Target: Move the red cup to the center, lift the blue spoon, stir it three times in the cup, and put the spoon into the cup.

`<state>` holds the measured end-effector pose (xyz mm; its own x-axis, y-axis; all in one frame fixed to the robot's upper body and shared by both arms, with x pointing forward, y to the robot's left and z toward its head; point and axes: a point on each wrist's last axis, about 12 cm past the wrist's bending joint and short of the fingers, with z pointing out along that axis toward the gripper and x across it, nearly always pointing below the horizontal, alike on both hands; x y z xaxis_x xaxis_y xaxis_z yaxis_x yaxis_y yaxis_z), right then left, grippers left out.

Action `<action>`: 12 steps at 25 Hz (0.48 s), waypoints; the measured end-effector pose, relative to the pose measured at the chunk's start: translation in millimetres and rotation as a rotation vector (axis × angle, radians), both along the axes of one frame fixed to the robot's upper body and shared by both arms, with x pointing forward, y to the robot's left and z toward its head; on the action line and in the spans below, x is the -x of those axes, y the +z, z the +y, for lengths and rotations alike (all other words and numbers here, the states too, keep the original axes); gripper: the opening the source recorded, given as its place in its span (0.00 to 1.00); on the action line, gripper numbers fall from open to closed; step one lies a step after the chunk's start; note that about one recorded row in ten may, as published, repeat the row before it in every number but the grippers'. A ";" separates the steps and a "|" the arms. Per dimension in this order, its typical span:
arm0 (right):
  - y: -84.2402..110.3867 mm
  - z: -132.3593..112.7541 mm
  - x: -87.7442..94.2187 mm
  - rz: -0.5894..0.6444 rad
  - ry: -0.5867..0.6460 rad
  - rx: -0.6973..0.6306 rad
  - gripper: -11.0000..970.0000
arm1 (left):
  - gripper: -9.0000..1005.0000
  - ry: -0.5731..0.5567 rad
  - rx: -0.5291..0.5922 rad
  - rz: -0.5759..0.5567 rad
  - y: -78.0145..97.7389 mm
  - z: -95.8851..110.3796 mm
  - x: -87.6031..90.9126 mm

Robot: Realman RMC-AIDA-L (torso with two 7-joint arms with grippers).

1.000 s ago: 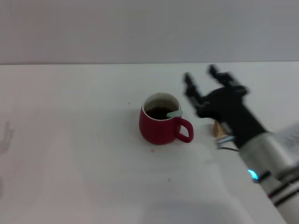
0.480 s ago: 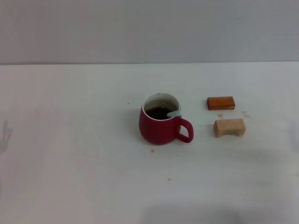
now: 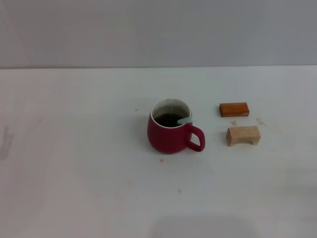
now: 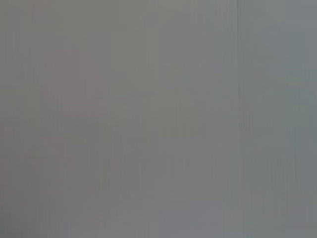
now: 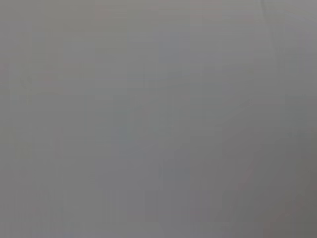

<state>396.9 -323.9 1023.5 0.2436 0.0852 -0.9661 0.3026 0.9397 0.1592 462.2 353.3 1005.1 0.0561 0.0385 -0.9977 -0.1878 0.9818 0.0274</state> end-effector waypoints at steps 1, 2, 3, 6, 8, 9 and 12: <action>0.0 0.0 0.0 0.000 0.000 0.000 0.82 | 0.84 0.000 0.000 0.000 0.0 0.0 0.0; -1.6 -1.9 1.1 0.002 0.000 0.002 0.82 | 0.84 0.000 0.000 0.000 0.0 0.0 0.0; -1.6 -1.9 1.1 0.002 0.000 0.002 0.82 | 0.84 0.002 -0.001 -0.001 -0.2 0.5 1.2; -2.1 -3.2 2.0 0.002 -0.004 0.008 0.82 | 0.84 0.003 -0.001 0.000 -0.4 0.5 1.6; -1.9 -3.3 2.7 -0.002 -0.005 0.010 0.82 | 0.84 0.004 0.000 0.003 -0.8 0.7 2.1; -1.9 -3.3 2.7 -0.002 -0.005 0.010 0.82 | 0.84 0.004 0.000 0.003 -0.8 0.7 2.1; -2.5 -3.6 3.3 0.001 -0.005 0.012 0.82 | 0.84 0.005 0.000 0.008 -1.5 0.8 2.7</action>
<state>393.6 -327.6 1021.0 0.2433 0.0721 -0.9673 0.3073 0.9401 0.1474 459.5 354.1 1003.6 0.0483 0.0388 -0.9981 -0.1925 0.9809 0.0288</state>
